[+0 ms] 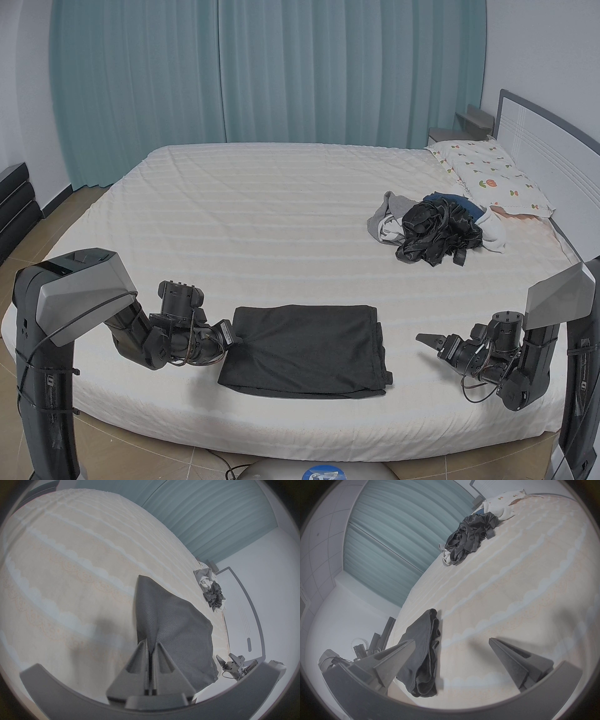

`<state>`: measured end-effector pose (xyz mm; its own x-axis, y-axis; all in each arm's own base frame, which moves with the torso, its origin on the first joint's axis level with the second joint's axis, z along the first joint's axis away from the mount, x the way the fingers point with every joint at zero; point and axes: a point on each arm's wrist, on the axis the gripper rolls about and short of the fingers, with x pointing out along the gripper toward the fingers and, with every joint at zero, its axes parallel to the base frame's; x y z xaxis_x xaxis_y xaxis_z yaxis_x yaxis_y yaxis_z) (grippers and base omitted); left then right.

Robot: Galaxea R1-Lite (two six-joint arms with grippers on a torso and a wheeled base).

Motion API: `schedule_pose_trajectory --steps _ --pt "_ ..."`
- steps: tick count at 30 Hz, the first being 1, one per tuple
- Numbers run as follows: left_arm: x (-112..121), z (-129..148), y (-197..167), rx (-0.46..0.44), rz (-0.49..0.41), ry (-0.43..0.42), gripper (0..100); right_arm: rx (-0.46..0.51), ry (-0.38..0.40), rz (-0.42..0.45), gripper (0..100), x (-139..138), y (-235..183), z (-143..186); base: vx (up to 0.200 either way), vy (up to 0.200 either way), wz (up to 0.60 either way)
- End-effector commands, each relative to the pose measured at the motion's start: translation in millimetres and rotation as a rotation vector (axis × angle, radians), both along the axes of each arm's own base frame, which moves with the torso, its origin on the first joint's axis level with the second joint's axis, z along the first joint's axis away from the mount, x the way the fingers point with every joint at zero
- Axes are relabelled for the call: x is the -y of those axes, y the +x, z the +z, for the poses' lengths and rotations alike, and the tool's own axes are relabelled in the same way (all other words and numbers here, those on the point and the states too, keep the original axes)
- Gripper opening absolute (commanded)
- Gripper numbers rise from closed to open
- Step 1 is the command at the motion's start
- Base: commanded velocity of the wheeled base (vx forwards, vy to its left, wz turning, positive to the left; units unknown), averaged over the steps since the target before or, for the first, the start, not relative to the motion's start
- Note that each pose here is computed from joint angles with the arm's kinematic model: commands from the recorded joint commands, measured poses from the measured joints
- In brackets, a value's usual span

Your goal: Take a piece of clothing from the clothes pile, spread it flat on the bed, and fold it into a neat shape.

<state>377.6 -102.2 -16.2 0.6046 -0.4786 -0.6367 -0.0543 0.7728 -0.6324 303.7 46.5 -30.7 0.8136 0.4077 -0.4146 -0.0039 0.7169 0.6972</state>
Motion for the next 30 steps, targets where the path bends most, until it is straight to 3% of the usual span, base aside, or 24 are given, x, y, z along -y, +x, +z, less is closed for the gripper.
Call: schedule_pose_trajectory --steps 1,14,30 --pt "-0.4 1.7 -0.4 -0.001 0.003 -0.002 0 0.006 0.001 -0.009 100 2.6 1.3 -0.6 0.000 0.000 0.00" --pt "-4.6 6.8 0.5 0.002 0.030 -0.016 0 0.006 0.001 -0.011 100 4.0 1.1 -0.3 0.000 0.000 0.00" --pt "-8.7 9.0 -3.9 -0.013 0.051 -0.026 0 0.005 0.002 -0.009 100 4.0 0.8 -0.4 0.000 0.200 0.00"
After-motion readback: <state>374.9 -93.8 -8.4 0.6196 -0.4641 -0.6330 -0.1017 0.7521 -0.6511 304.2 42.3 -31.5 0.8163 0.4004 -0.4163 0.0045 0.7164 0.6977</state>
